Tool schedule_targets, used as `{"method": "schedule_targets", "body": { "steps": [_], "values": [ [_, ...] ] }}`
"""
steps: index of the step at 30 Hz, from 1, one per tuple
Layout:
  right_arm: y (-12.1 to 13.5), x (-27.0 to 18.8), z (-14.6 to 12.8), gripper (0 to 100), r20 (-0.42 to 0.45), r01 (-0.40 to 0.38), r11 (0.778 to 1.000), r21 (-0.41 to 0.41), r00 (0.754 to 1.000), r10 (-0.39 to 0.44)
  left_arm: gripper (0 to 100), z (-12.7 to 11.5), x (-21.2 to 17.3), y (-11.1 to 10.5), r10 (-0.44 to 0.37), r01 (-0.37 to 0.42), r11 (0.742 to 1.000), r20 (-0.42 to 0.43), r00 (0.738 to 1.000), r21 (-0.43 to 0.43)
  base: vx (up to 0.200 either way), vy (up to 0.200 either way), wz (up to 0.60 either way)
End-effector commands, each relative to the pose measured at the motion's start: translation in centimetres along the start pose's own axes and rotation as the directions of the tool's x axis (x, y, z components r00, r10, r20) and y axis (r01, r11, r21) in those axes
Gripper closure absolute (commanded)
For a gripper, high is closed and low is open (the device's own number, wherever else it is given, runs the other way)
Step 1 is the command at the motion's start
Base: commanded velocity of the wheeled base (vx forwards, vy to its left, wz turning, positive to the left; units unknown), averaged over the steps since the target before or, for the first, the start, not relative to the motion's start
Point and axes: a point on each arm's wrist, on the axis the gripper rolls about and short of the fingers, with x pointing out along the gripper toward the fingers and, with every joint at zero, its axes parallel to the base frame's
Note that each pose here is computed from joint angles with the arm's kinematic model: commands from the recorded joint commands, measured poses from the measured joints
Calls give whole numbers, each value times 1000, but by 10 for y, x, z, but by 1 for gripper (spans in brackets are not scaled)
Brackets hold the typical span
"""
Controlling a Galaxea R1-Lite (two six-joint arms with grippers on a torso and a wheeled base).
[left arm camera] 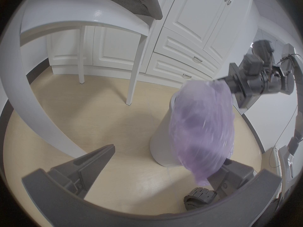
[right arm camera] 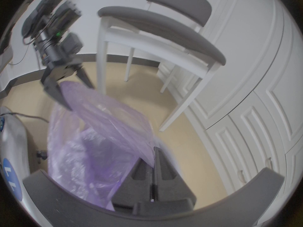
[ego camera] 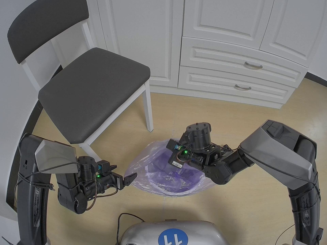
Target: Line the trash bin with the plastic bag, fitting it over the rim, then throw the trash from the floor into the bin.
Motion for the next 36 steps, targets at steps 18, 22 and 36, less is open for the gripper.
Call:
{"method": "schedule_targets", "body": {
  "steps": [18,22,36],
  "values": [
    [14,65,11,0,170,261,965,36,950,-263,0,-1,0,-8,-18,18,1000,-8,1000,2,0,0,0],
    [4,34,31,0,175,228,973,25,958,-229,0,0,0,-8,-18,18,1000,-8,1000,2,0,0,0],
    [-54,-77,31,0,-104,18,999,47,995,-13,0,0,0,-8,-16,16,1000,-5,1000,9,0,0,0]
  ]
}}
